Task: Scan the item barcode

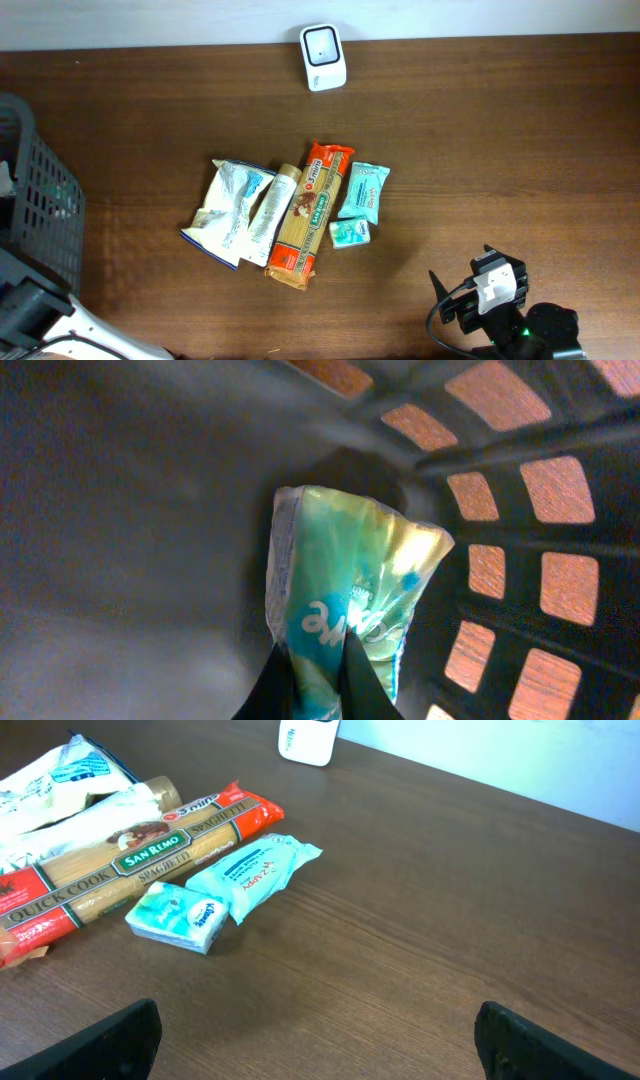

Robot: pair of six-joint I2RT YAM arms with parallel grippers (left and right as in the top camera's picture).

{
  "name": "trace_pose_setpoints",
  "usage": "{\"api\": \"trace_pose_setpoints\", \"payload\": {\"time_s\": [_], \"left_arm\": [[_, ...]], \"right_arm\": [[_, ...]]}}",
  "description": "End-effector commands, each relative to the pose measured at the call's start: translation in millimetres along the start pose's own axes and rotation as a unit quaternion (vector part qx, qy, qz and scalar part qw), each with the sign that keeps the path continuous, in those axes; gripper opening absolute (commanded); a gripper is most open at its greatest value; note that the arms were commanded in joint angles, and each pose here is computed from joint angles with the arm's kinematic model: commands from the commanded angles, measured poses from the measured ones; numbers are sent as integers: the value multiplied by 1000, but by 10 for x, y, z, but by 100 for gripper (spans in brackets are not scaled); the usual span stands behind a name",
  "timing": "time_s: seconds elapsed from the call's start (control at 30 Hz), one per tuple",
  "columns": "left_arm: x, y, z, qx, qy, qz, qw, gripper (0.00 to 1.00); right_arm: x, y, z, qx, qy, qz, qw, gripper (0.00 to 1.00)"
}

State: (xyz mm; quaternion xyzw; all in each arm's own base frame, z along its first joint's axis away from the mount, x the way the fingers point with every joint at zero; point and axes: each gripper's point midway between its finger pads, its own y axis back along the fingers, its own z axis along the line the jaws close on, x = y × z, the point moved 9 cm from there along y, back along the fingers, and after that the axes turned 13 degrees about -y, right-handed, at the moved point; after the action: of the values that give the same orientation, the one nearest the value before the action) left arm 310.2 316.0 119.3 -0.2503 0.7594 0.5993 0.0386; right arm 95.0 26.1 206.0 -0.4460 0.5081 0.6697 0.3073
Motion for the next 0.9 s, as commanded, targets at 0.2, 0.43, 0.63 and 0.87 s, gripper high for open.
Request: {"api": "trace_pose_setpoints", "payload": {"time_s": [0.2, 0.43, 0.63, 0.87], "left_arm": [[-475, 1908, -724, -96, 8, -155, 983, 0], [-386, 2153, -2382, -3, -137, -162, 977, 0], [161, 811, -4096, 147, -347, 2, 926, 0], [1193, -158, -5122, 204, -472, 154, 844, 0]], "right_arm": [[-19, 20, 1, 2, -1, -6, 1000, 99], [-19, 20, 1, 2, -1, -6, 1000, 99], [-18, 20, 1, 2, -1, -6, 1000, 98], [-18, 20, 1, 2, -1, -6, 1000, 99]]}}
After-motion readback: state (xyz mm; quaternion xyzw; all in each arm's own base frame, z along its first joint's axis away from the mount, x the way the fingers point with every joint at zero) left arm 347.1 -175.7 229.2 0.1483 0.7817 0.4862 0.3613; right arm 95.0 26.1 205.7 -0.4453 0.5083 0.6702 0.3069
